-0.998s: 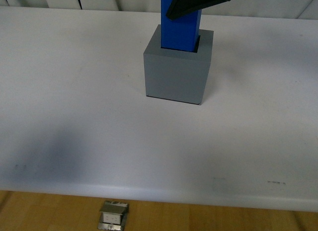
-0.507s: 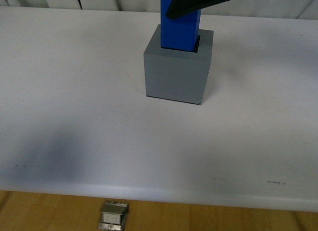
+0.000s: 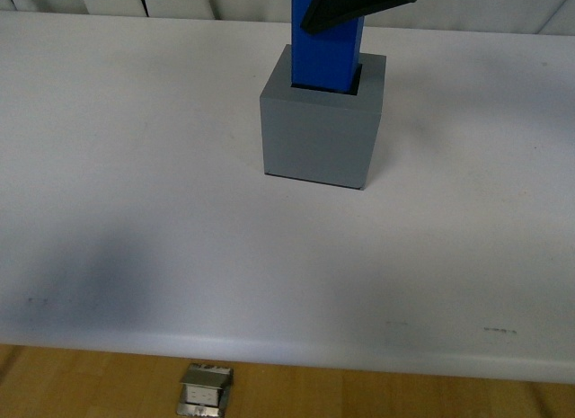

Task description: Insert blue part into gray base

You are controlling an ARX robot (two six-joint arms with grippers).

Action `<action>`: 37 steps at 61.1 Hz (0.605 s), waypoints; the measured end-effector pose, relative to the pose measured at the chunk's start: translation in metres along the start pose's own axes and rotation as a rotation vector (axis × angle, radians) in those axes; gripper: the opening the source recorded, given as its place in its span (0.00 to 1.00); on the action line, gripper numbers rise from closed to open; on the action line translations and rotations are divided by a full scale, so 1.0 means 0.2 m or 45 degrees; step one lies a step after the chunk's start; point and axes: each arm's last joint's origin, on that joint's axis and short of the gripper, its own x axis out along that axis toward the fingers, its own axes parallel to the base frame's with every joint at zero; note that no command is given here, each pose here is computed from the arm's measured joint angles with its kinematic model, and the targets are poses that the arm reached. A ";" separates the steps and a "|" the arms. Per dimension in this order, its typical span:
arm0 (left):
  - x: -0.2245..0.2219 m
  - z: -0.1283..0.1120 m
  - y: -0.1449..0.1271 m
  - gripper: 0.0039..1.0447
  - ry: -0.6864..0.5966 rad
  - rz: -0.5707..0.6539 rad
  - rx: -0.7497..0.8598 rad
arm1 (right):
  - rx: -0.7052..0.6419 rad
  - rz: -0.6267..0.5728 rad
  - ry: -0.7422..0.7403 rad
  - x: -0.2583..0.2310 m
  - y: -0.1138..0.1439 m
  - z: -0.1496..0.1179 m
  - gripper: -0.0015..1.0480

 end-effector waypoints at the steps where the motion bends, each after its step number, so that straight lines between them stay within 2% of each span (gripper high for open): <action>1: 0.00 0.00 0.00 0.94 0.000 0.000 0.000 | -0.001 0.001 0.000 0.00 0.00 0.00 0.46; 28: 0.00 0.00 0.00 0.94 0.000 0.000 0.000 | -0.011 0.012 0.035 0.03 0.02 -0.03 0.46; 37: 0.00 0.00 0.00 0.94 0.000 0.000 0.000 | -0.002 0.011 0.034 0.03 0.02 -0.04 0.68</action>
